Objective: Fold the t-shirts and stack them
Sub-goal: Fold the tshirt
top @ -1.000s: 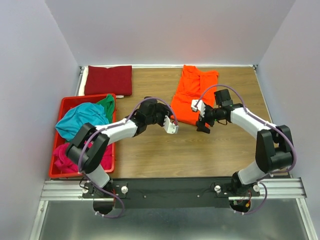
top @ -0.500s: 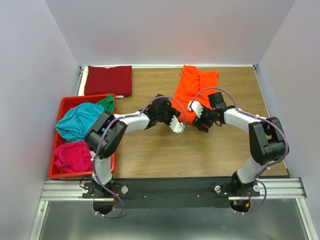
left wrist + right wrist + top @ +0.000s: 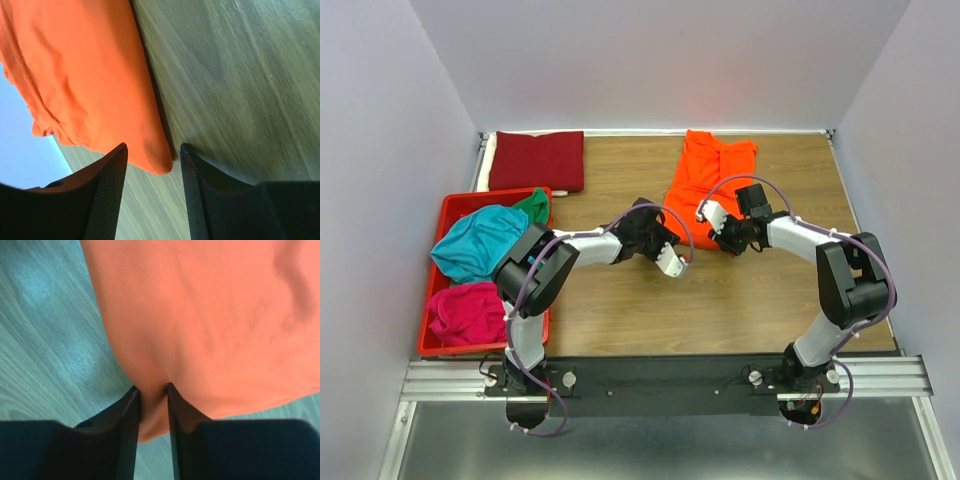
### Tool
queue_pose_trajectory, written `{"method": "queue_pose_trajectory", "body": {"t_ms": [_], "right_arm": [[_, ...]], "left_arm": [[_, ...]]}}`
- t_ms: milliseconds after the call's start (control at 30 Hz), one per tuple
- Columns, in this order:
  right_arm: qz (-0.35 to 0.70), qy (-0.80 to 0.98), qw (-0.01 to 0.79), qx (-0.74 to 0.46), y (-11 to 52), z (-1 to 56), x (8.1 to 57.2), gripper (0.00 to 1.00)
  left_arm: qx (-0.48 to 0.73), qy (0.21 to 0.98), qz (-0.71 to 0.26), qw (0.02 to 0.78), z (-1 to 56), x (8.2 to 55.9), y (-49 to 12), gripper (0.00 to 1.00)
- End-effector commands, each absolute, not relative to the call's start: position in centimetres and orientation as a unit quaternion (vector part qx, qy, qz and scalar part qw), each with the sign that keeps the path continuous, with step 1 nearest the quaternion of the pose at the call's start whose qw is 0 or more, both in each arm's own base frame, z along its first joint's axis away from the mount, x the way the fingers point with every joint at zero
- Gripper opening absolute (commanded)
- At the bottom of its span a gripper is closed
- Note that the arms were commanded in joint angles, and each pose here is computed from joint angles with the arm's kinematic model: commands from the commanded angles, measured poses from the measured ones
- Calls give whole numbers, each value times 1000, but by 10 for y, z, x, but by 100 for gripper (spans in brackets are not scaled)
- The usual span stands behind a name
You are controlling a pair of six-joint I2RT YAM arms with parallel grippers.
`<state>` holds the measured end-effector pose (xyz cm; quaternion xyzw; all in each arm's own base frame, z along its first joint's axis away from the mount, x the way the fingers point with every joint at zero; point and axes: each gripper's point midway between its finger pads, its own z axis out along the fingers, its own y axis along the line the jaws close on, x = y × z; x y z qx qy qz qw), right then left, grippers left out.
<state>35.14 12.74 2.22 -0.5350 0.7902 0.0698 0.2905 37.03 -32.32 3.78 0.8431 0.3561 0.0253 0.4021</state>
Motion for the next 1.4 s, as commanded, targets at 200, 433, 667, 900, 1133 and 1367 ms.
{"method": "queue_pose_trajectory", "body": {"t_ms": [200,433,667,900,1133,1367], "right_arm": [[70,788,284,-542,126,21,343,19],[110,782,284,-544,137,29,333,13],[130,776,294,-543,144,40,328,11],[132,782,289,-537,143,40,328,9],[147,768,245,-572,133,44,292,1],[195,743,201,-608,130,64,229,1]], "left_arm": [[856,362,49,366,17,364,-318,54],[855,377,60,350,8,375,-321,50],[854,381,66,347,7,385,-322,37],[853,377,51,357,13,374,-321,0],[849,405,-30,337,24,327,-313,0],[851,408,-112,311,35,244,-306,0]]}}
